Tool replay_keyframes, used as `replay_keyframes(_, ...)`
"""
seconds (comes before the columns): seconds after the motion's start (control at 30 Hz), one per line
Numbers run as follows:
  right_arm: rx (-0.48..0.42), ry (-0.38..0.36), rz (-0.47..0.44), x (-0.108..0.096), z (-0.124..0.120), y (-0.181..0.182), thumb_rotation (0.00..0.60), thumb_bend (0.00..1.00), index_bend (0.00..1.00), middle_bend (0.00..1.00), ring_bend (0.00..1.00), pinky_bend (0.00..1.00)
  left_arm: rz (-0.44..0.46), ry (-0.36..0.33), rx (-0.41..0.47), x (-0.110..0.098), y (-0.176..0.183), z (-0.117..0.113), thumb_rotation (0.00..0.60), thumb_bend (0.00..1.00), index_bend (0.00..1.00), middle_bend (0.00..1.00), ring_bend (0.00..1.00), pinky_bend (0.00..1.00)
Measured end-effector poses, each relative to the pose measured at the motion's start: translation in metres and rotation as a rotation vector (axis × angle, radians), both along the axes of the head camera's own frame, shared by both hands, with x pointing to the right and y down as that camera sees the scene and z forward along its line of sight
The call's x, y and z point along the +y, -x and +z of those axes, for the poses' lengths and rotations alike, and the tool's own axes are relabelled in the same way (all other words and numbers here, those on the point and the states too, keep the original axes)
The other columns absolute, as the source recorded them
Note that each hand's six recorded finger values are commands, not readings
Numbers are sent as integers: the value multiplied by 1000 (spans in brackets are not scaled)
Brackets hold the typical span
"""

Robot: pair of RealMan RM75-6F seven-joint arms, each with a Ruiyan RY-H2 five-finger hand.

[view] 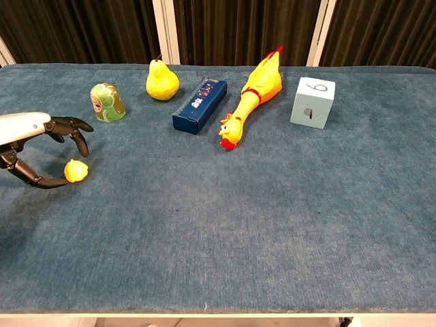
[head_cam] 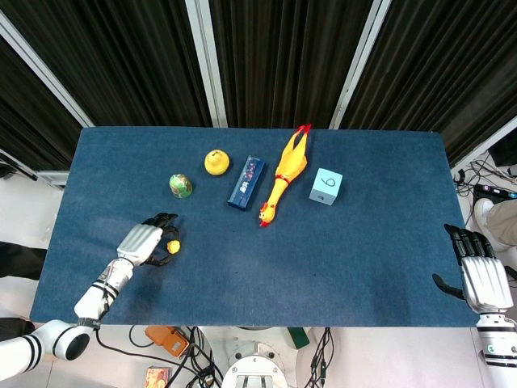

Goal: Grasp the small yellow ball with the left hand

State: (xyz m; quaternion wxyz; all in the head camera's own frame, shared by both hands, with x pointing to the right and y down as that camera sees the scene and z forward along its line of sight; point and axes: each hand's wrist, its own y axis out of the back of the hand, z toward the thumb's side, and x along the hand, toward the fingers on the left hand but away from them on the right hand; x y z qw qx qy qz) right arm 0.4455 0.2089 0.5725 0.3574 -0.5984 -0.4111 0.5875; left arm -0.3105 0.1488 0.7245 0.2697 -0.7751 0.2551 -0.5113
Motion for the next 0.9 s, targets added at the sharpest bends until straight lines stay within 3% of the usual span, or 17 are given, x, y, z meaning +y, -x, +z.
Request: replay_keyframes(0.9, 4, 1, 0, -1, 1, 1, 600, 317, 124, 175, 160, 142, -15, 11, -10, -2, 7, 6, 600, 276, 434, 78, 53, 182)
